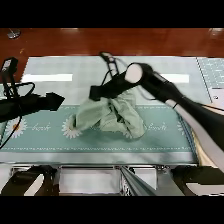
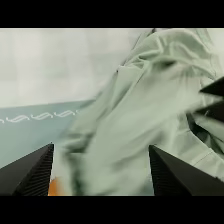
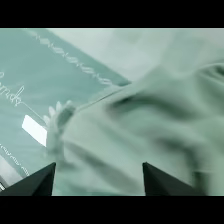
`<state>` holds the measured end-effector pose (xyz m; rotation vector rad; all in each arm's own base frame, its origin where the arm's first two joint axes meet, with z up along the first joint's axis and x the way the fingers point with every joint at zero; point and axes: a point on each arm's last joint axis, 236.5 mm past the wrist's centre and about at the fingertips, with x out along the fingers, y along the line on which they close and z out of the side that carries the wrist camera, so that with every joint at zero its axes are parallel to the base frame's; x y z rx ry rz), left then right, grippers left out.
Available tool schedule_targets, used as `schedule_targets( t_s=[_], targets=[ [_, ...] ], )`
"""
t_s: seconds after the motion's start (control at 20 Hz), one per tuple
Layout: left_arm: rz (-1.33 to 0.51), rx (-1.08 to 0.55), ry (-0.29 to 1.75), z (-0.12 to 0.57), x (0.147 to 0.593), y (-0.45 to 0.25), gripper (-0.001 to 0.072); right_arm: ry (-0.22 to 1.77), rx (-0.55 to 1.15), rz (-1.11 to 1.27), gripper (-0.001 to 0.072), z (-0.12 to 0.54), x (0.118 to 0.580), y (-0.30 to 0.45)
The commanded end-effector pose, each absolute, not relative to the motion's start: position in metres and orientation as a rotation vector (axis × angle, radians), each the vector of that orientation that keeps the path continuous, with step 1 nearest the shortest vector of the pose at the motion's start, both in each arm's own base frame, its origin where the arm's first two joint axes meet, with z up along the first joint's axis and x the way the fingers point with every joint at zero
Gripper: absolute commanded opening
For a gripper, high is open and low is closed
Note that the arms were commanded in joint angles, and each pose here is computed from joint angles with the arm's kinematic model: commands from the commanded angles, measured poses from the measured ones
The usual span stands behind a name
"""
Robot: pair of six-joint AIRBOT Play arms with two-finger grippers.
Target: Fold the shirts.
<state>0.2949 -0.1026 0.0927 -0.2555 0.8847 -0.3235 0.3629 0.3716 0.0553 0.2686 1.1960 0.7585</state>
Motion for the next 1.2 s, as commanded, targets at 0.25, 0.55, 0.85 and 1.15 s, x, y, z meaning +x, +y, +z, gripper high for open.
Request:
schedule_targets(
  t_s=[0.25,0.55,0.85,1.15],
  targets=[
    [-0.25,-0.341,1.375,-0.018,0.248,-0.091,0.07,1.236,0.394,0.021,0.0612,0.034,0.354,0.024],
    [-0.269,-0.576,1.612,-0.092,0.213,-0.116,0.07,1.307,0.631,0.107,0.0613,-0.039,0.28,0.058],
    [-0.351,-0.732,1.558,-0.101,0.236,-0.148,0.0357,1.379,0.628,0.183,0.0613,-0.065,0.278,0.102],
    [-0.415,-0.667,1.484,-0.087,0.259,-0.147,0.002,1.492,0.604,0.311,0.0613,-0.089,0.268,0.155]
  ],
)
